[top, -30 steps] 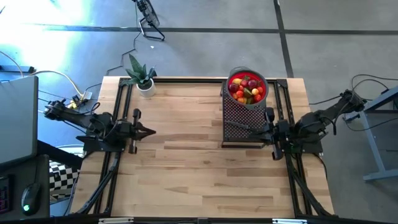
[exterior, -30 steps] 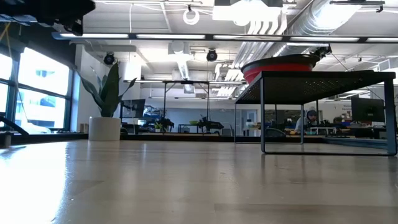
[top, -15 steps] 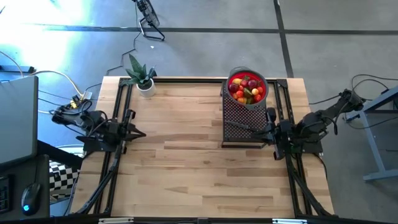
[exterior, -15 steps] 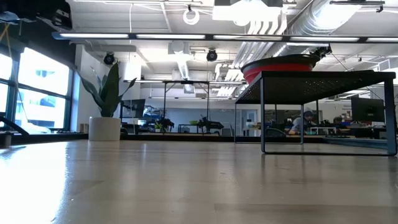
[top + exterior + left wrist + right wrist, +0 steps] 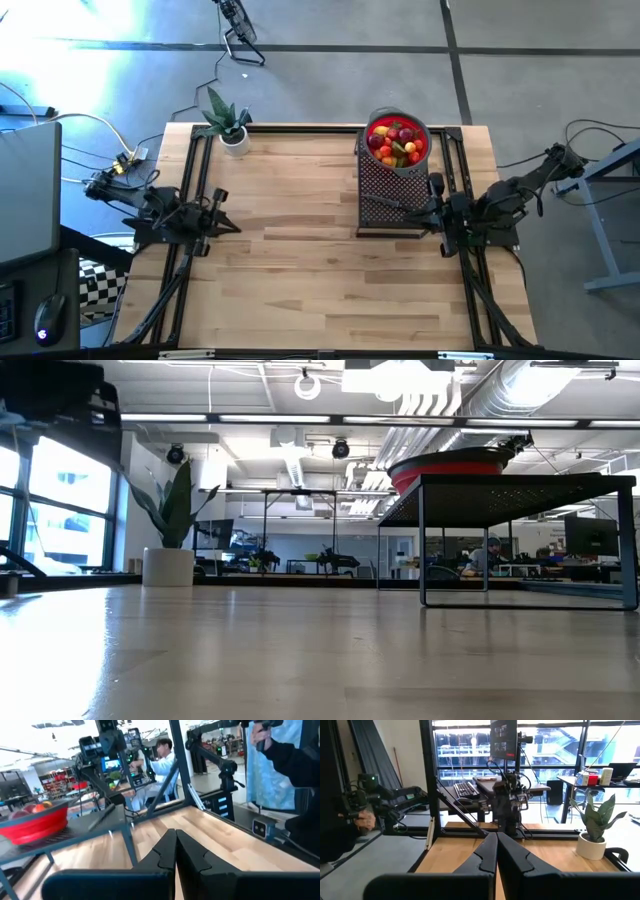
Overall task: Pick & Place Fruit
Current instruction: Return to Home Position
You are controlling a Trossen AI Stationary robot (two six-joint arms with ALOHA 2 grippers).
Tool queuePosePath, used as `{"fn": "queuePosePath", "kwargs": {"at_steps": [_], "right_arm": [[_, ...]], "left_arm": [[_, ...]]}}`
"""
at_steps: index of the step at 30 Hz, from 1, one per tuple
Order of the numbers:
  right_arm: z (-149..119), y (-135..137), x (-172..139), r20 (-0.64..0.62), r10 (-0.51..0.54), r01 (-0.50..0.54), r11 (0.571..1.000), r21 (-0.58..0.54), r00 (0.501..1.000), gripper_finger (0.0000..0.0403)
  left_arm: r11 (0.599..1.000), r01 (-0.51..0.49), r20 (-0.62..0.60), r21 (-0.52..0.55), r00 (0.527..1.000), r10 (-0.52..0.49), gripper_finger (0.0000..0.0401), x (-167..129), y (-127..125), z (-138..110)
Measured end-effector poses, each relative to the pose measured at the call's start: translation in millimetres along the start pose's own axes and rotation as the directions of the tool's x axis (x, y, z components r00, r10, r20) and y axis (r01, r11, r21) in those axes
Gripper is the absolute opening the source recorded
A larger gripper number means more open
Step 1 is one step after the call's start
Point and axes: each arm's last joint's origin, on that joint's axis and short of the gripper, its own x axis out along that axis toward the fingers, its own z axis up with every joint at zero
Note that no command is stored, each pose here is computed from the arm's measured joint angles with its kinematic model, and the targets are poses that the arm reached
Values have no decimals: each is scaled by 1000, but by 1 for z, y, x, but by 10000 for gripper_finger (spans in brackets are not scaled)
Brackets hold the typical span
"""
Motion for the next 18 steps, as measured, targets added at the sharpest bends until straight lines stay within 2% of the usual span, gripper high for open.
{"fn": "queuePosePath", "kwargs": {"at_steps": [5, 8, 18], "right_arm": [[0, 0, 0, 1, 1, -1, 1000, 1, 1000, 3], [1, -1, -2, 8, 1, -1, 1000, 4, 1000, 3], [3, -4, -9, 11, 1, -1, 1000, 10, 1000, 3]], "left_arm": [[1000, 14, -2, -17, 1000, -14, 0, 5, -6, -22], [1000, 20, 15, -23, 1000, -20, 0, 5, -7, -23], [996, 66, -90, -67, 993, -72, 0, 4, -11, -34]]}}
